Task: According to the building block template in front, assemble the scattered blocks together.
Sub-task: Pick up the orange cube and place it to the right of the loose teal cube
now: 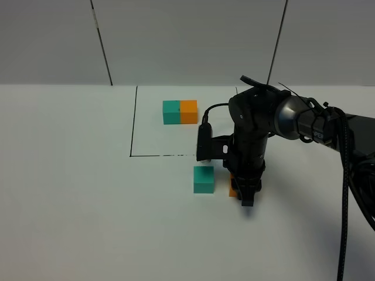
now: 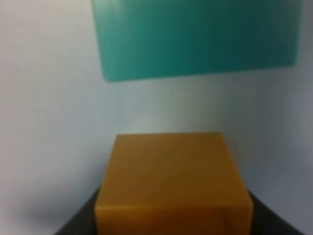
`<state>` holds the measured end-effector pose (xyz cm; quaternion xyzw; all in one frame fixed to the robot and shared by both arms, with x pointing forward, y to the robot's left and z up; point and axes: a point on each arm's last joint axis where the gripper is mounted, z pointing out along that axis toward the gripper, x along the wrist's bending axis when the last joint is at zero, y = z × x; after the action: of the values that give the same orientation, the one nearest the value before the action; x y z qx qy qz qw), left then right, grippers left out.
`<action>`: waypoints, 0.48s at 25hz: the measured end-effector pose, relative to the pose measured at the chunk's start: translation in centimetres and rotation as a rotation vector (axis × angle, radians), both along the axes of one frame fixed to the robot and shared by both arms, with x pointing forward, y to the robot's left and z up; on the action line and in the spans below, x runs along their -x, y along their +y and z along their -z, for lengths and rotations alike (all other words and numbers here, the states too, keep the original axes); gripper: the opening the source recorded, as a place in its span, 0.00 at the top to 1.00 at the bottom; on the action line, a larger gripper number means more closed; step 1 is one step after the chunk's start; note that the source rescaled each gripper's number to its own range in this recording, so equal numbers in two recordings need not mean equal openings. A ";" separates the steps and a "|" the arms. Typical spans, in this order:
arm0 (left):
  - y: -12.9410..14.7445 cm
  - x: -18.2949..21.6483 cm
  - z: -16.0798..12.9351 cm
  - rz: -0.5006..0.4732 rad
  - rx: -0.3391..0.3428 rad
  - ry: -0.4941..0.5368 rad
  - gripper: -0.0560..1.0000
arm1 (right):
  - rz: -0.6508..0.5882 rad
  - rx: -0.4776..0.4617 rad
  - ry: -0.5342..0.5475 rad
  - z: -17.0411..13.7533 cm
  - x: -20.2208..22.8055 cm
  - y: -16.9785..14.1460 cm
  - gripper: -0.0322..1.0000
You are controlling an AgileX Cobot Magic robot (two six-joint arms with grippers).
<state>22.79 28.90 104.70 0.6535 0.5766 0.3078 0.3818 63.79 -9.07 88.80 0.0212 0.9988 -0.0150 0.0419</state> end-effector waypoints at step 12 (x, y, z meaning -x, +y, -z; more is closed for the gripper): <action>0.0 0.0 0.0 0.000 0.000 0.000 0.26 | 0.002 -0.020 -0.023 0.0 -0.8 0.5 0.97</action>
<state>22.79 28.90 104.70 0.6535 0.5766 0.3078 0.3818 64.55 -8.59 88.76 0.0226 0.9983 -0.0046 0.0533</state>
